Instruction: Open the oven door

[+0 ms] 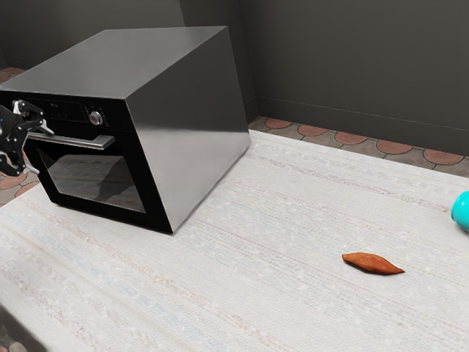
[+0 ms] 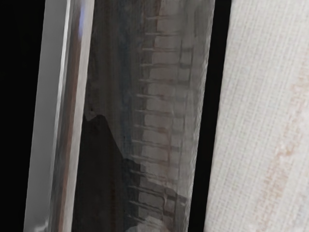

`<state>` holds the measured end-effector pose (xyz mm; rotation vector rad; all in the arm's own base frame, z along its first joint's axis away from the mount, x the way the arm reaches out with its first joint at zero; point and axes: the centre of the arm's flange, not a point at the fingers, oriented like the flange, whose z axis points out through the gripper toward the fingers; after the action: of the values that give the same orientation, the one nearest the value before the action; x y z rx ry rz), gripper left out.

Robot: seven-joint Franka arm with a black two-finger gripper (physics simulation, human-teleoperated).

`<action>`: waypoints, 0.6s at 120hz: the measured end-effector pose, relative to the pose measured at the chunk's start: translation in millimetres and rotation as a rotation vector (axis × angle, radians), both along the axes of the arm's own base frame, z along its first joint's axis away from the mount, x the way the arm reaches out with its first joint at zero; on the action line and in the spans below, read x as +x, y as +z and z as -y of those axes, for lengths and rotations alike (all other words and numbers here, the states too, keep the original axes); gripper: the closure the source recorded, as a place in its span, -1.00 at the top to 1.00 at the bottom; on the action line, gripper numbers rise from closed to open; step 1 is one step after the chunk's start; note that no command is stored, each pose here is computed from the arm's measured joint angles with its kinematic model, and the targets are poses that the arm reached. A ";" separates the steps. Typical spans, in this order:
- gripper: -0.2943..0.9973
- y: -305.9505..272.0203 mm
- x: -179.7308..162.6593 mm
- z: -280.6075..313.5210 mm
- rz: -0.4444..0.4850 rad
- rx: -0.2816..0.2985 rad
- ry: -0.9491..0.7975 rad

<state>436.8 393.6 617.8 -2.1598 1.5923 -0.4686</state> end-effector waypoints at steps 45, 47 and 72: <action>0.48 -9.2 -12.5 15.9 -0.016 -0.049 -0.014; 0.44 -8.6 -22.7 17.8 -0.014 -0.056 -0.009; 0.48 20.4 -466.5 -12.0 0.327 -0.172 0.399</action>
<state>-29.6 405.5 638.2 -2.3037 0.9488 -0.7996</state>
